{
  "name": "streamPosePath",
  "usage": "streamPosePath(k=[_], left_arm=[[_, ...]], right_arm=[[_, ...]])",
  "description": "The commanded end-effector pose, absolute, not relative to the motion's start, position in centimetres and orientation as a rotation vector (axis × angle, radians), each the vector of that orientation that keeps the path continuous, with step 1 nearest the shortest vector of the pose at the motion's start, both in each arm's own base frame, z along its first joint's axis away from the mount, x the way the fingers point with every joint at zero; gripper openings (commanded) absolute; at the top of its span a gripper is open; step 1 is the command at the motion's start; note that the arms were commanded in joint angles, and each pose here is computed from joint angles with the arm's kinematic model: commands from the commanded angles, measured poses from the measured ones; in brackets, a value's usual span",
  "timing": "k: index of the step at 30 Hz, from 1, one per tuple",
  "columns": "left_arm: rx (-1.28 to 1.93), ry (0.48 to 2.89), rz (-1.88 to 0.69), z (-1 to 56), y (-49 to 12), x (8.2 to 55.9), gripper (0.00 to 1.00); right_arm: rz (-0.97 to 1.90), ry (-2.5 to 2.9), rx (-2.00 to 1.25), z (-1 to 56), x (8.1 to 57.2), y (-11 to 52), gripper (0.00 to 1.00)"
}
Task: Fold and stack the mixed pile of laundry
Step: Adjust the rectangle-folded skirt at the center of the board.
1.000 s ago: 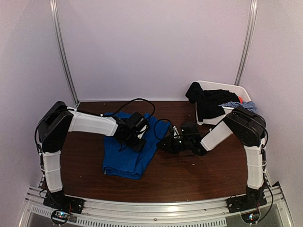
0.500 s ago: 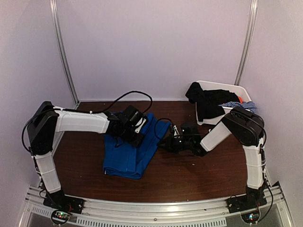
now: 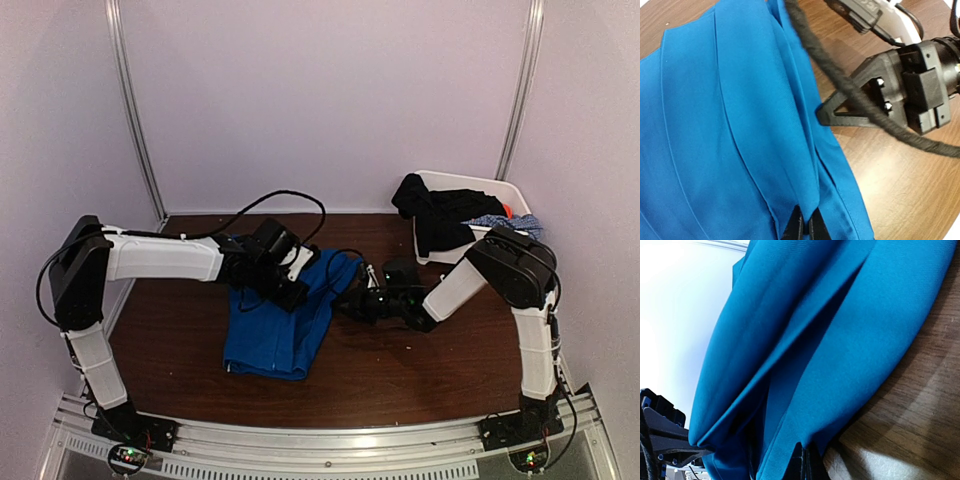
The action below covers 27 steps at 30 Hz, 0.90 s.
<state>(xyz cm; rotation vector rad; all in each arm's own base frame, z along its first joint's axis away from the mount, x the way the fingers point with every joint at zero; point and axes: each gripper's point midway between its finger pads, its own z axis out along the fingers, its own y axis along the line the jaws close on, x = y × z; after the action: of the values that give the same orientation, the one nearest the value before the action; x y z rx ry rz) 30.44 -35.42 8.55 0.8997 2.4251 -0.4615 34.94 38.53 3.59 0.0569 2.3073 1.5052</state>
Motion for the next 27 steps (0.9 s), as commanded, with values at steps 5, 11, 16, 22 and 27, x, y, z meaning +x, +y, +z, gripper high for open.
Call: streamPosePath(k=[5,11,16,22,27], left_arm=[[0.896,2.43,-0.615,9.8,-38.7,31.0,0.0],[0.831,2.499,-0.562,8.5,-37.5,31.1,0.21],[0.75,2.476,-0.571,9.7,-35.7,30.5,0.36],[0.746,2.501,-0.567,9.6,-34.5,27.6,0.38],[0.745,2.561,-0.557,7.2,-34.6,25.7,0.37]], right_arm=[[1.473,2.382,0.067,0.6,33.5,38.5,0.0],[1.499,2.352,0.086,1.4,33.0,37.7,0.23],[1.505,2.331,0.132,2.8,31.8,35.4,0.39],[1.566,2.356,0.113,3.9,28.6,35.3,0.42],[1.653,2.386,0.096,3.3,26.5,37.4,0.48]])
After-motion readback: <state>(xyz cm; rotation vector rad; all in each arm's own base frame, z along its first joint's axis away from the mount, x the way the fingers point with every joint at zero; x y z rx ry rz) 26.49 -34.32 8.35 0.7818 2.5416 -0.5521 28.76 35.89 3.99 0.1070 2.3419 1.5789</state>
